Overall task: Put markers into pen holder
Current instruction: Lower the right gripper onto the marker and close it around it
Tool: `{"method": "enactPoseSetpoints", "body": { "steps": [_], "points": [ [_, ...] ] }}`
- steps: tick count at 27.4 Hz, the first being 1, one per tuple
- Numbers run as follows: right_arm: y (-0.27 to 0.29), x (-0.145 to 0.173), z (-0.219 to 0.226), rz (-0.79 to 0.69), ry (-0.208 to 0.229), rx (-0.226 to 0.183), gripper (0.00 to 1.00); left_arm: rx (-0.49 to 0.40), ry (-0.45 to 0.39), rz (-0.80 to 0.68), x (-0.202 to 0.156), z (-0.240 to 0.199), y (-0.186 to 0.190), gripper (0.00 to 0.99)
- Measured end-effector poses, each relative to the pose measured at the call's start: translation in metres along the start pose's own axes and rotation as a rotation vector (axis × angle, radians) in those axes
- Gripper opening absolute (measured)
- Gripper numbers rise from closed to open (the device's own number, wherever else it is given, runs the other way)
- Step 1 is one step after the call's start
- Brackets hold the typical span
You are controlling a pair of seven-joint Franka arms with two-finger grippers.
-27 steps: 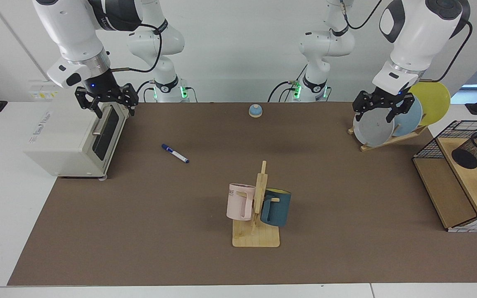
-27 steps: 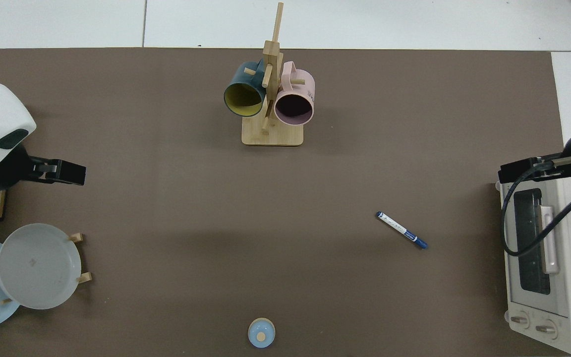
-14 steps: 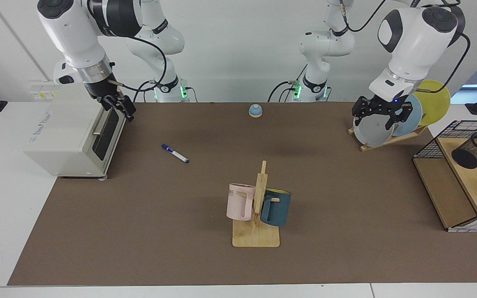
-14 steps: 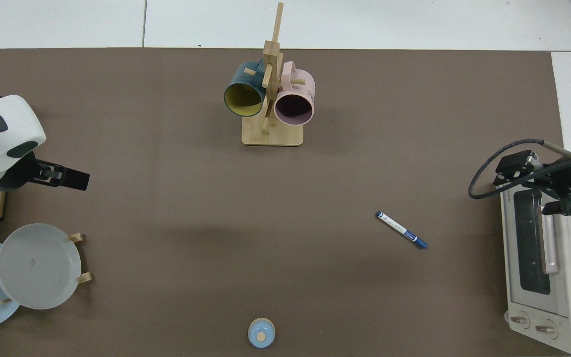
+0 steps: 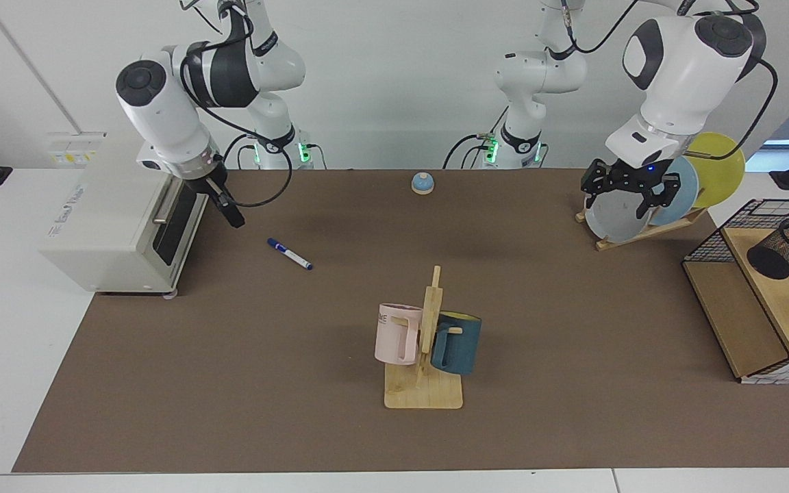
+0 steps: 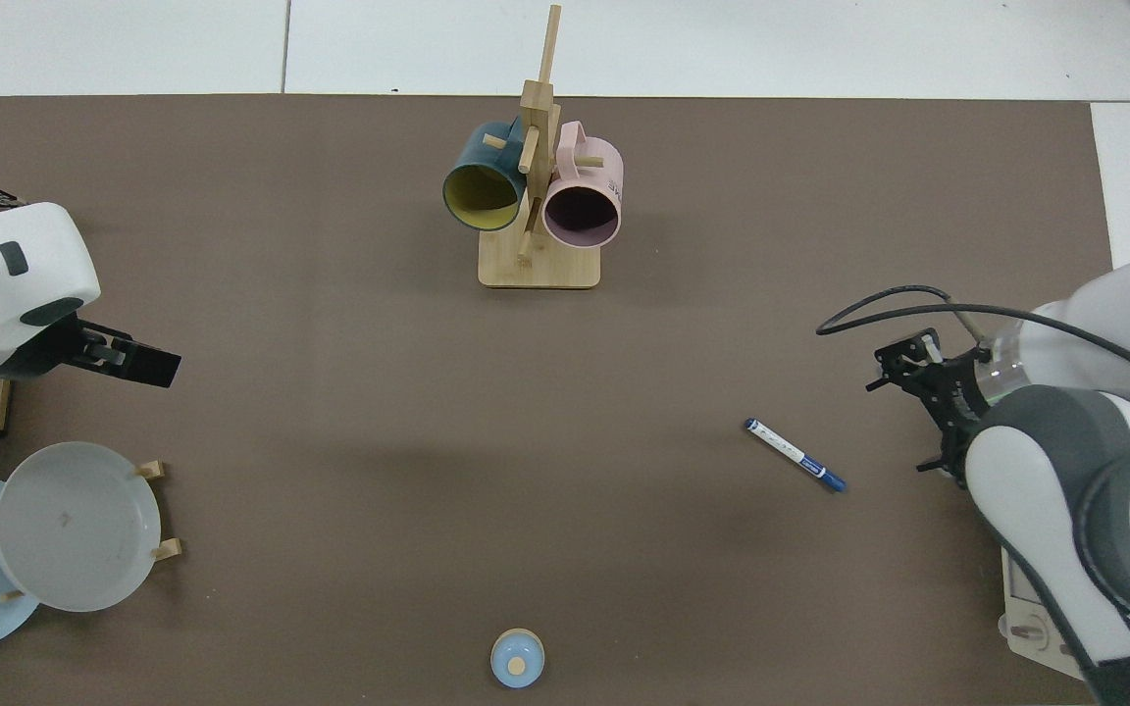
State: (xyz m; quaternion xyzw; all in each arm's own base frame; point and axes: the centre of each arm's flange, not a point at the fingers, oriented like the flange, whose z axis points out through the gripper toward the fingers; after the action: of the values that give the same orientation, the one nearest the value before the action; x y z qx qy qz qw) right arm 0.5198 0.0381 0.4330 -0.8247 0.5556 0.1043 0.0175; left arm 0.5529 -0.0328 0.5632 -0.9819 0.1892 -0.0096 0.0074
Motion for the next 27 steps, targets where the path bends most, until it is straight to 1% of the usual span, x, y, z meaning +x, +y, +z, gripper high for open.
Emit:
{"method": "enactPoseSetpoints", "body": {
  "steps": [3, 5, 7, 15, 19, 27],
  "points": [
    [-0.01, -0.003, 0.039, 0.115, -0.003, 0.042, 1.0, -0.001, -0.003, 0.007, -0.002, 0.002, 0.001, 0.991],
    [-0.013, -0.003, 0.06, 0.178, 0.001, 0.051, 1.0, -0.001, -0.003, 0.009, -0.004, 0.004, 0.001, 0.991],
    [-0.015, -0.002, 0.076, 0.231, -0.007, 0.055, 1.0, -0.002, -0.005, 0.01, -0.006, 0.007, 0.002, 0.991],
    [-0.012, 0.007, 0.099, 0.325, -0.071, 0.056, 1.0, -0.004, -0.01, 0.01, -0.019, 0.015, 0.006, 0.991],
    [-0.005, 0.013, 0.109, 0.347, -0.076, 0.055, 1.0, -0.006, -0.015, 0.028, -0.024, 0.017, 0.008, 0.991],
    [0.008, 0.009, 0.131, 0.353, -0.082, 0.011, 1.0, -0.012, -0.028, 0.085, -0.036, 0.022, 0.012, 0.991]
  ]
}}
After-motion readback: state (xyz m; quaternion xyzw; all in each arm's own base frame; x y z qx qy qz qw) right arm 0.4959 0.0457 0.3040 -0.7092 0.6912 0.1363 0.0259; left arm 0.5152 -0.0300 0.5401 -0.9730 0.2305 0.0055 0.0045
